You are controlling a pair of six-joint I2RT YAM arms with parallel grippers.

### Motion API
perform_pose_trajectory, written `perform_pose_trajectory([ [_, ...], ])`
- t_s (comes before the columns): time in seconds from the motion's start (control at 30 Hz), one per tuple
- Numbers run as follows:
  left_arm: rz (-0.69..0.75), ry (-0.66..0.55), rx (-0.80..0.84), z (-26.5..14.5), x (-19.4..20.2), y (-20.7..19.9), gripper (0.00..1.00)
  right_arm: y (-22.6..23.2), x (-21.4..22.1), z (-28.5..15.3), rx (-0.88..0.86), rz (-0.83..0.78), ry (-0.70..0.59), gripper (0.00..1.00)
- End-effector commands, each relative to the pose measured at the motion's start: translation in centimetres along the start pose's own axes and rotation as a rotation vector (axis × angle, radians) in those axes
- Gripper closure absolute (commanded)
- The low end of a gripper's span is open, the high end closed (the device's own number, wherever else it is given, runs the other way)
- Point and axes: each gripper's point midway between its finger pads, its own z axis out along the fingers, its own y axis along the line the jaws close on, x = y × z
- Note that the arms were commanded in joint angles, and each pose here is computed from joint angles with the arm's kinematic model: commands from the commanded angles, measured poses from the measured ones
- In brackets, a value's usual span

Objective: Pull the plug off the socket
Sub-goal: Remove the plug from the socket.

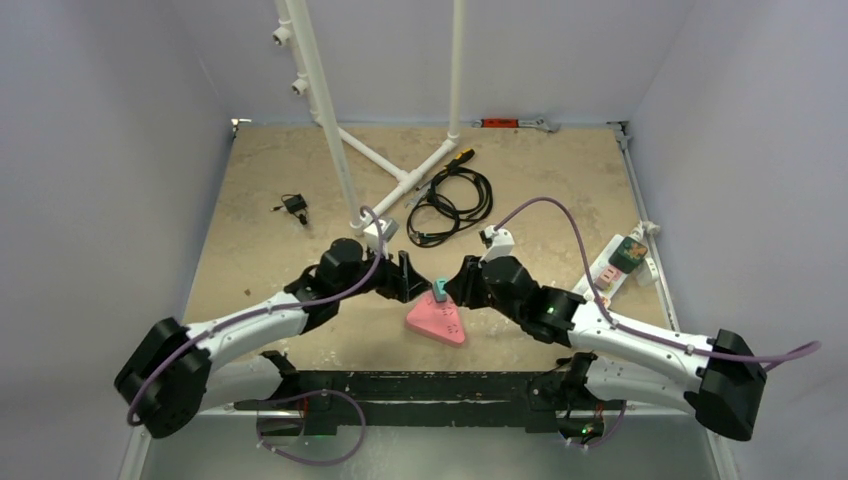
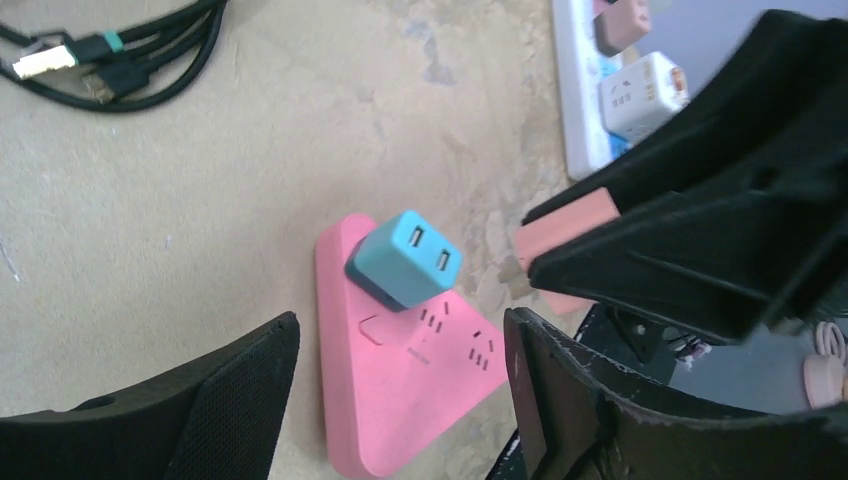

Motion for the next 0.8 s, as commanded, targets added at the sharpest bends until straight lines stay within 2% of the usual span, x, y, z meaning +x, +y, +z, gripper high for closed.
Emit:
perform_pose_trajectory([
  [0.0,0.092,-0.039,0.072,-2.2,-1.8,-2.3,0.28,3.3,-2.5,-1.1,-0.204,0.014,-0.061,1.00],
  [0.1,0.120,-0.020,0.260,-3.5,-1.3,-5.9,0.28,4.7,-3.1,-1.7,-0.309,0.039,-0.061,1.00],
  [0.2,0.159,-0.014,0.328,-4.2,-0.9,-7.9,0.28,6.2,-3.3,-2.5,-0.411,0.058,-0.041,1.00],
  [0.47,0.316,-0.134,0.270,-6.1,-2.3,-10.0,0.30,7.8,-3.0,-4.0,-0.555,0.093,0.025,1.00],
  [0.6,0.403,-0.131,0.190,-5.6,-1.9,-10.0,0.32,8.6,-2.7,-4.9,-0.624,0.120,0.060,1.00],
  [0.77,0.447,-0.159,0.151,-5.0,-2.4,-10.2,0.31,8.6,-2.6,-5.5,-0.629,0.132,0.076,1.00],
])
